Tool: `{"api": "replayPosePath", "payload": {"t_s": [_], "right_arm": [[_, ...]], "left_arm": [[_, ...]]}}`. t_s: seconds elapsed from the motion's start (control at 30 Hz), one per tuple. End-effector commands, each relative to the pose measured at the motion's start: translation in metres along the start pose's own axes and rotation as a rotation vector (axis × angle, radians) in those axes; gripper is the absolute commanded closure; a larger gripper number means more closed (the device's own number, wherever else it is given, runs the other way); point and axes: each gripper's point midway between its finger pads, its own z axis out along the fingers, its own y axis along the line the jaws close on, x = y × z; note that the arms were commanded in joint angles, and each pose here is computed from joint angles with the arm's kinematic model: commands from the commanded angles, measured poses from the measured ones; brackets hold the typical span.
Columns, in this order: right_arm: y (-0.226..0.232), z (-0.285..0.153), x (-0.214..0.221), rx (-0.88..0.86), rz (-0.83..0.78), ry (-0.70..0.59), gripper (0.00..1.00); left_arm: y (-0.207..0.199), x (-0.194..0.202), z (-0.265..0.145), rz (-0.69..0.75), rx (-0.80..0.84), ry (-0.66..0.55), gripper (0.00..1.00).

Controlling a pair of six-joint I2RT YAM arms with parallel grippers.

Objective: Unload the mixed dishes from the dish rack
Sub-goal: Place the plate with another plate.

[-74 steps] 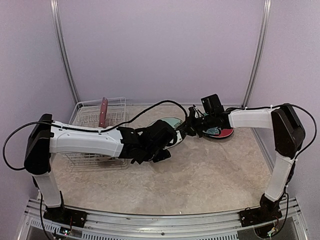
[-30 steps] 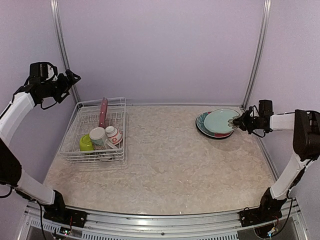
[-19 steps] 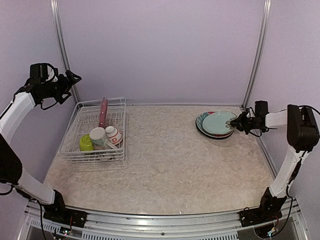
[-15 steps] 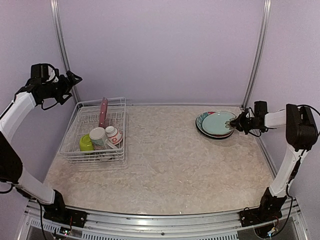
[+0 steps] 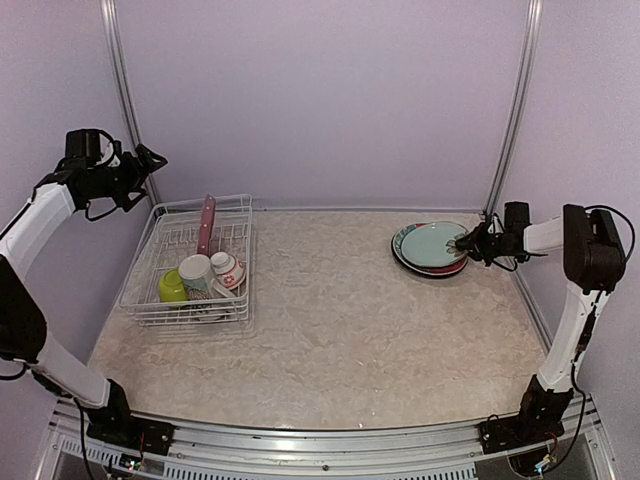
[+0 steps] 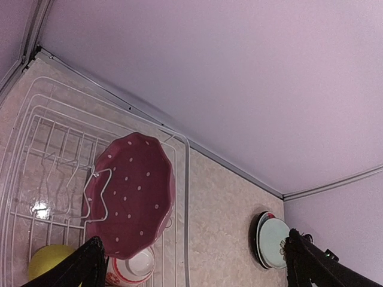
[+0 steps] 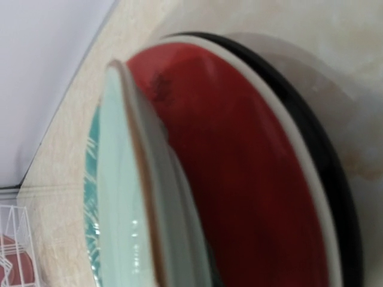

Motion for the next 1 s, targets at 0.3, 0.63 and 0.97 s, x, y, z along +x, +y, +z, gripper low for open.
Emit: {"api": "replayPosePath", "payload": {"t_s": [0.3, 0.63, 0.97], "right_arm": [[0.013, 0.003, -0.013, 0.080, -0.159, -0.014, 0.45], [-0.005, 0.001, -0.008, 0.317, -0.274, 0.023, 0.29], [-0.001, 0.009, -0.006, 0.409, -0.352, 0.040, 0.22]], "left_arm": [[-0.011, -0.003, -0.003, 0.002, 0.046, 0.010, 0.01], [-0.014, -0.004, -0.006, -0.005, 0.054, 0.006, 0.01], [-0.015, -0.001, -0.001, -0.025, 0.063, 0.039, 0.01]]}}
